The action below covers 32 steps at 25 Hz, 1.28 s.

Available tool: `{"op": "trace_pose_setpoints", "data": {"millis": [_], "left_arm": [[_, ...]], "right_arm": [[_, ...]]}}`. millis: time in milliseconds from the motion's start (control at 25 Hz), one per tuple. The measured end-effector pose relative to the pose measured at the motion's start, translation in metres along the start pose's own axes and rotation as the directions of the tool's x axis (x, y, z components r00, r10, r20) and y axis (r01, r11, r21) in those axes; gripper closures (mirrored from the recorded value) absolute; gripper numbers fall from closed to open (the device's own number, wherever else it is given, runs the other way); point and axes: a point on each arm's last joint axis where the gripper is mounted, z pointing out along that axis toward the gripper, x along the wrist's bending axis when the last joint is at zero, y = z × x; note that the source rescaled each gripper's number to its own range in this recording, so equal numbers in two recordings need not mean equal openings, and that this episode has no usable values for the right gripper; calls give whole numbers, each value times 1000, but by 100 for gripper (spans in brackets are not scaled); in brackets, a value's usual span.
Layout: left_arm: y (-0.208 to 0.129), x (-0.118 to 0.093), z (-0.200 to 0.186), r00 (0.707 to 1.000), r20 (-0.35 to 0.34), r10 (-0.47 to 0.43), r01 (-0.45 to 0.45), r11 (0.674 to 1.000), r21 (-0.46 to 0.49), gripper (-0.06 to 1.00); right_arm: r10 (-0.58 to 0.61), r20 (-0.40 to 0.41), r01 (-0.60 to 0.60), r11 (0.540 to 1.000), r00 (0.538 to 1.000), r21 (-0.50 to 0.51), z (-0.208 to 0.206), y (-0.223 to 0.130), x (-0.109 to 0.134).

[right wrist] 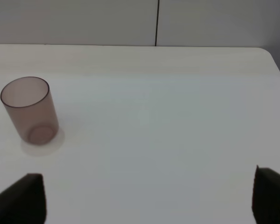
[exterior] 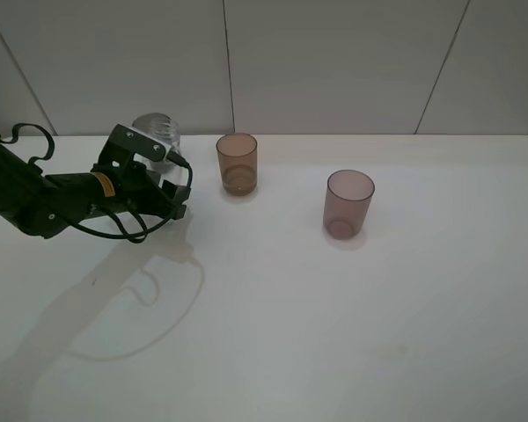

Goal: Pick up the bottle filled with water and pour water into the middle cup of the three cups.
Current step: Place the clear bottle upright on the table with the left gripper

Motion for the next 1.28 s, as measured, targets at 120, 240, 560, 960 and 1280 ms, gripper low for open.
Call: {"op": "trace_pose_setpoints", "data": {"millis": [120,240,560,960,1280], "left_arm": [[-2,0,0,1000,1,6,-6,1000,8,93],[-4,-1,-1,1000,2,13,-13,1000,11,90],[-3,-1,-1,998,3,68,-68,998,7,72],[-3,-1,-1,998,2,69,-69,998,0,20],[-3,-1,-1,997,7,74,-74,997,0,10]], "right_arm": [[0,0,0,1000,1000,0,0,0,0],[0,0,0,1000,1000,0,0,0,0],[0,0,0,1000,1000,0,0,0,0],[0,0,0,1000,1000,0,0,0,0],[0,0,0,1000,1000,0,0,0,0]]}}
